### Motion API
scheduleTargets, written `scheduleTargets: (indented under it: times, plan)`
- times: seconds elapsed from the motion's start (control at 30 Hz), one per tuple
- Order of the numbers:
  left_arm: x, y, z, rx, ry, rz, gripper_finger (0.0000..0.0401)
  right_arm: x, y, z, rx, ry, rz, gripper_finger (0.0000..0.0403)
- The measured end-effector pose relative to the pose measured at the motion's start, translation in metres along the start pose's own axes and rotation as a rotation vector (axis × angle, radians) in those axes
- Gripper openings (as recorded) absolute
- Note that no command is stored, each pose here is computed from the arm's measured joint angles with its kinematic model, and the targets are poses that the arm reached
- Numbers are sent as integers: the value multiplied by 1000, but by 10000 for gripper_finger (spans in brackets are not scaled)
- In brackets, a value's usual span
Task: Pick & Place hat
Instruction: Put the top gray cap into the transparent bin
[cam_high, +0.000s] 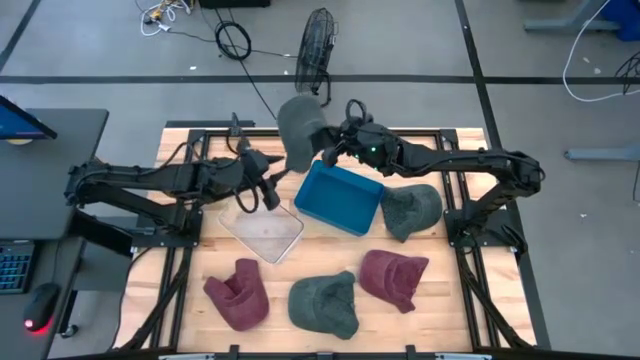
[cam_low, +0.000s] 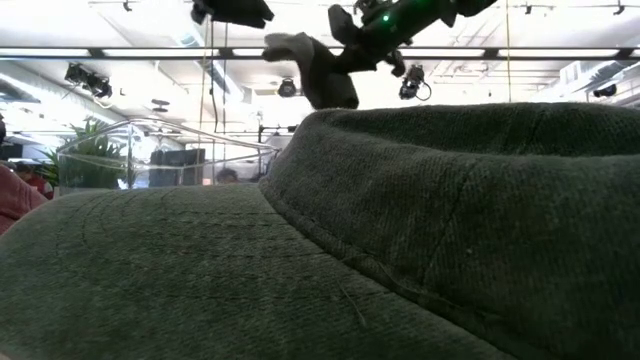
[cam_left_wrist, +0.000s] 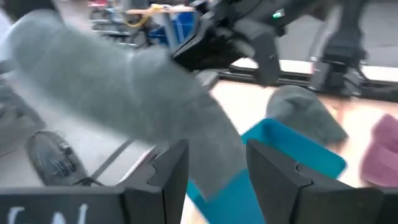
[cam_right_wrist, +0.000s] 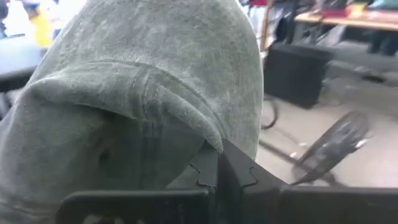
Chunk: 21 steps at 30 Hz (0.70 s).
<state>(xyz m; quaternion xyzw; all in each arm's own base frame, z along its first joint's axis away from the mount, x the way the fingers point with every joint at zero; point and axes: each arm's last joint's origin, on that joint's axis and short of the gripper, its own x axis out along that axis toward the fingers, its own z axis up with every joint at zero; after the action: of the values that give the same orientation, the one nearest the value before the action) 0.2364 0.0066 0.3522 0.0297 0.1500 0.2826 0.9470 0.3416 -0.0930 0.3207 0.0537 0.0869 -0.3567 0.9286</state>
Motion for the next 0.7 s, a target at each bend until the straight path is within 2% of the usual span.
scheduleTargets:
  times: [0.1,0.27,0.57,0.7]
  plan:
    - [-5,7,4,-68,-25,35,165,-9,-3,10,11,-33,14,2]
    - [-3,12,4,-124,-26,50,165,-16,-2,20,34,-74,124,2]
    - [0,8,6,-113,-28,-127,165,-15,-1,18,-18,-63,138,2]
    - [0,8,7,-116,-33,-136,165,-15,-1,18,-19,-64,138,2]
